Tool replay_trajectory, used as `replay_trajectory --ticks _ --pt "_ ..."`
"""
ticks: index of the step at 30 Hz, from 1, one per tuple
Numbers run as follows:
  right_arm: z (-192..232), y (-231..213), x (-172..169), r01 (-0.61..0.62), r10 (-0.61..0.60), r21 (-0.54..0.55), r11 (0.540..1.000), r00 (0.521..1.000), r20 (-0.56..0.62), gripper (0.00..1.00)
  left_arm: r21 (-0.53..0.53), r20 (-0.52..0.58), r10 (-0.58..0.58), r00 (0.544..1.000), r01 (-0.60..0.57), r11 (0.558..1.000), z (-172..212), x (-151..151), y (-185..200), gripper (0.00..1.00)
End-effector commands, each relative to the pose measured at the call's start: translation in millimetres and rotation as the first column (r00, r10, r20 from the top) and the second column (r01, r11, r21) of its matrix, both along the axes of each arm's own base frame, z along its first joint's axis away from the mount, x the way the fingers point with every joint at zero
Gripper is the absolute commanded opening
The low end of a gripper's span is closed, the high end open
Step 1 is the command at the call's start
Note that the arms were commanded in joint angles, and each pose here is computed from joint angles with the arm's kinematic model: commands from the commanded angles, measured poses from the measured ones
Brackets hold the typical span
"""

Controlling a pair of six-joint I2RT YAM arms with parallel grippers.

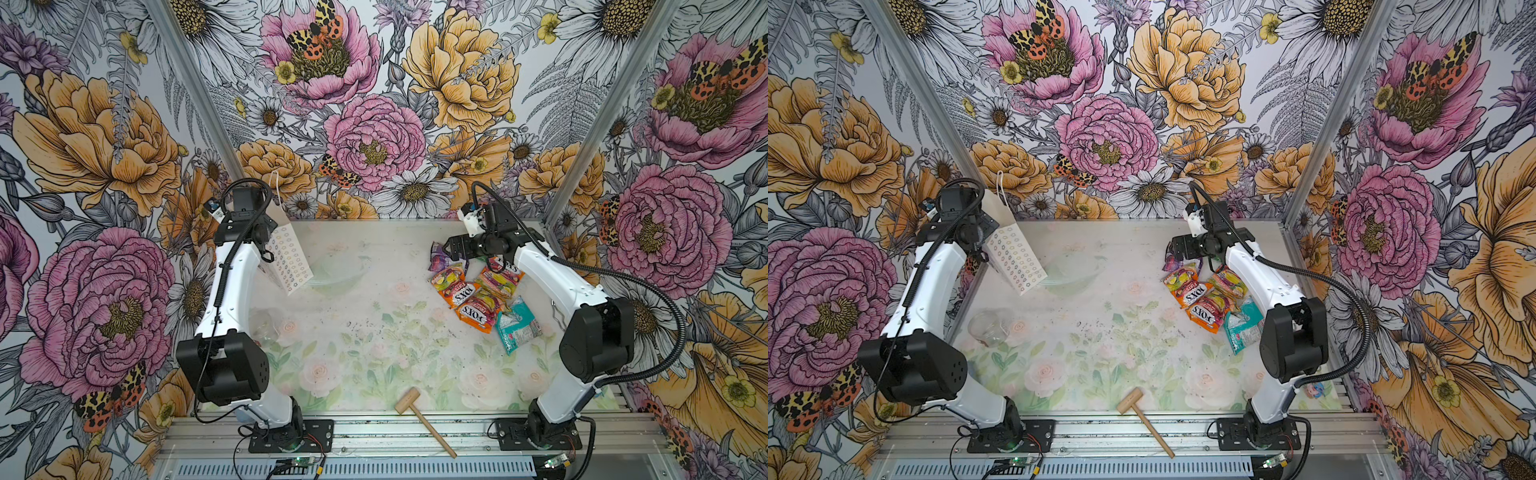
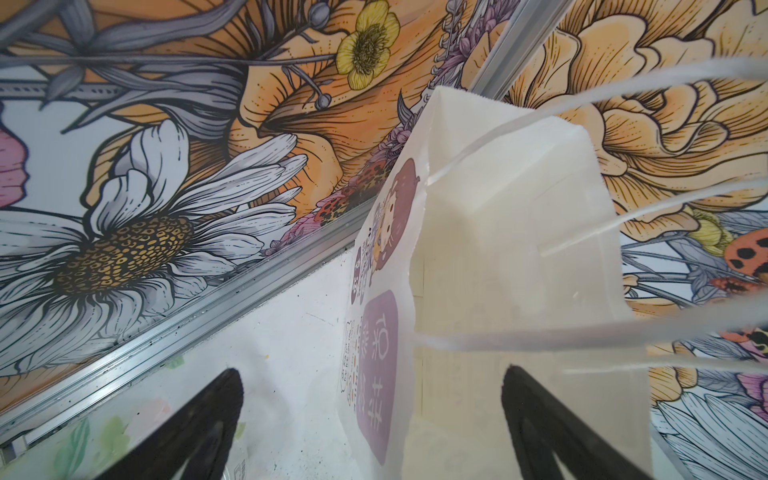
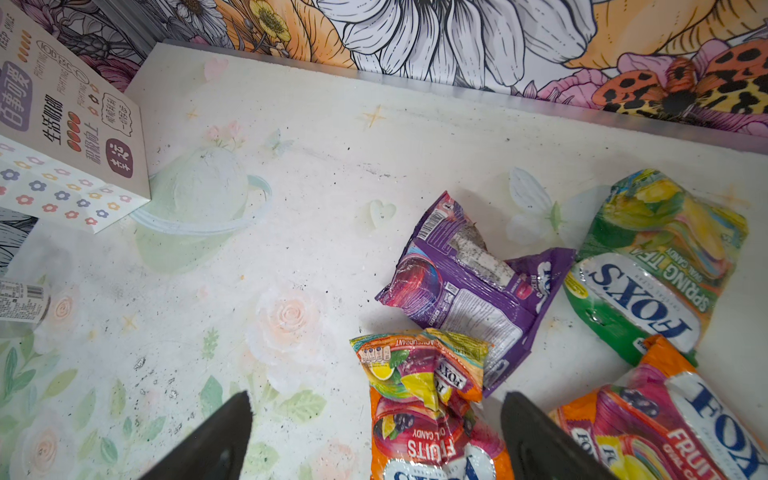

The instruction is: Place the snacks into the paper bag

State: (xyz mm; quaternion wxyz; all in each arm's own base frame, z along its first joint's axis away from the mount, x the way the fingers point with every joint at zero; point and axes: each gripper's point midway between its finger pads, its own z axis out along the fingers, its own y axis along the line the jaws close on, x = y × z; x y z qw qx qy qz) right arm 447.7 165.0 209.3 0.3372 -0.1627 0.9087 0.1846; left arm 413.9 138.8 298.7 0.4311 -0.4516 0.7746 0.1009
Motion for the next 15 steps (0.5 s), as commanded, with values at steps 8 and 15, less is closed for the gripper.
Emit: replay_trajectory --ticks 8,15 --pt "5.8 1.2 2.6 -0.009 0.009 -0.011 1.0 1.0 0.026 0.95 -0.011 -0.008 -0.024 1.0 0.024 1.0 -1.1 6.5 1.1 0.89" --pt "4.4 0.6 2.1 -0.009 0.01 -0.015 1.0 1.0 0.025 0.95 -0.013 -0.024 -0.023 0.999 0.023 1.0 -7.7 9.1 1.9 0.86"
